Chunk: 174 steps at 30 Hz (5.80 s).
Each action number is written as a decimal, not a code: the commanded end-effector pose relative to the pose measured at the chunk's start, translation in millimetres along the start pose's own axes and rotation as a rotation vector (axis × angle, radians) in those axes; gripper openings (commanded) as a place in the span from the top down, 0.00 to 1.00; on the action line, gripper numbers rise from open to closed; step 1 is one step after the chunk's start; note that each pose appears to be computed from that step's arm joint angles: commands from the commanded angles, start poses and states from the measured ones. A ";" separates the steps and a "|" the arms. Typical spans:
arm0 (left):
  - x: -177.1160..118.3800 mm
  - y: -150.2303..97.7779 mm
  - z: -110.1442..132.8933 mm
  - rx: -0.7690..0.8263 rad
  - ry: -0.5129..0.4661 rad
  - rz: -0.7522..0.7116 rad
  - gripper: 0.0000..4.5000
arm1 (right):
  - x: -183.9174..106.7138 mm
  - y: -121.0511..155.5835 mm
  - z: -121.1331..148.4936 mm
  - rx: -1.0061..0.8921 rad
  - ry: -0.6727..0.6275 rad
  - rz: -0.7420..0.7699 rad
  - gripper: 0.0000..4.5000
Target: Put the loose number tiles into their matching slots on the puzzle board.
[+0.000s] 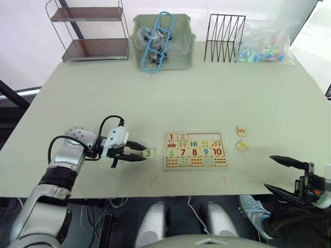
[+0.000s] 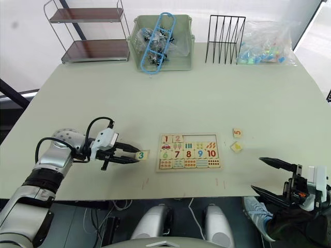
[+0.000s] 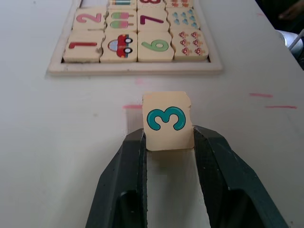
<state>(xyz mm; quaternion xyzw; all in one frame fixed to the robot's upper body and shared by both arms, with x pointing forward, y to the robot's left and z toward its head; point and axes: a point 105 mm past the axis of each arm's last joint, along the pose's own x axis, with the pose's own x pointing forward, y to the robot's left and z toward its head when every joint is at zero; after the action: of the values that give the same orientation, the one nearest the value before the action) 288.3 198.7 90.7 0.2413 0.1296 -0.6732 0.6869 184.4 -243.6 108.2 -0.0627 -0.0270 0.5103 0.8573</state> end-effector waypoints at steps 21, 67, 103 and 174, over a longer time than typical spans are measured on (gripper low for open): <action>34.1 66.0 121.1 0.172 0.052 -0.017 0.80 | 9.9 -1.2 3.9 -0.025 -0.094 -0.159 0.00; 131.7 75.1 126.9 0.036 0.523 -0.124 0.80 | 14.9 9.9 15.0 -0.082 -0.113 -0.274 0.00; 133.9 71.2 112.6 -0.004 0.561 -0.064 0.80 | 15.5 10.8 9.2 -0.072 -0.118 -0.273 0.00; 114.5 101.1 94.1 0.009 0.069 0.076 0.99 | 13.9 9.2 6.1 -0.067 -0.113 -0.268 0.00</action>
<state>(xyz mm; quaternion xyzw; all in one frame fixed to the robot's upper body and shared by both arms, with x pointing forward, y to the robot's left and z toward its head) 381.3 53.7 122.8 0.2653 0.1562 -0.6338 0.7096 183.8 -224.6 105.8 -0.0462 -0.0904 0.3949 0.9131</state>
